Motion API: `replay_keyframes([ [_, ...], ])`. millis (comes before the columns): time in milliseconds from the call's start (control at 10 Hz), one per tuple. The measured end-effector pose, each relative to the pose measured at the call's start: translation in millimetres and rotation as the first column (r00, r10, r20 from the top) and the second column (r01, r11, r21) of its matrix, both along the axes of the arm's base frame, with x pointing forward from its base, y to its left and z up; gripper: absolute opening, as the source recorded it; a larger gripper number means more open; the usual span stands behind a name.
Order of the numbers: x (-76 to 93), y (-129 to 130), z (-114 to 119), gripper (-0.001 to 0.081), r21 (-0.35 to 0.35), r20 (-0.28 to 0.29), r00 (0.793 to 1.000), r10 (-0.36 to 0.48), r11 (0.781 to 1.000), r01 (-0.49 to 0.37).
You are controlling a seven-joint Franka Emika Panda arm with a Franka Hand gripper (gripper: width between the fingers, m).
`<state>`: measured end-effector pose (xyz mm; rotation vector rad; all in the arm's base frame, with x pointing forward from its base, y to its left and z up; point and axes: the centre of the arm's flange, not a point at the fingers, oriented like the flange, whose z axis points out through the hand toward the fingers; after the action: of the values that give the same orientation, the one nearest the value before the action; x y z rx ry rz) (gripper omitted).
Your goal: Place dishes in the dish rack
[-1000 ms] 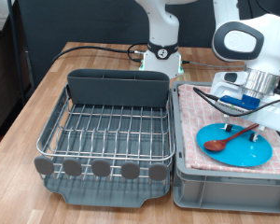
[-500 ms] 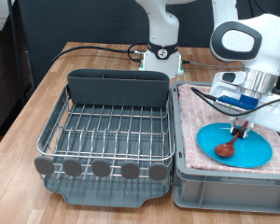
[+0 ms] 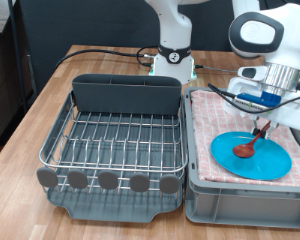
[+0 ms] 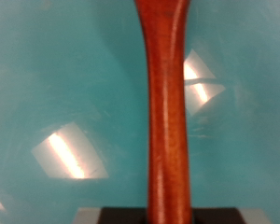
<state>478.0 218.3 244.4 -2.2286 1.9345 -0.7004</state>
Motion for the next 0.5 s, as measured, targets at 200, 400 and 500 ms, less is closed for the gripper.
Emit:
replay_keyframes([
  [200,-7.8,-2,22,0.0094,0.046,-0.008,0.999,-0.046,0.998,0.046],
  [400,-19.0,-6,42,0.0094,0.081,-0.025,0.994,-0.108,0.991,0.110],
  [500,-24.8,-9,53,0.0094,0.083,-0.037,0.989,-0.144,0.986,0.147],
])
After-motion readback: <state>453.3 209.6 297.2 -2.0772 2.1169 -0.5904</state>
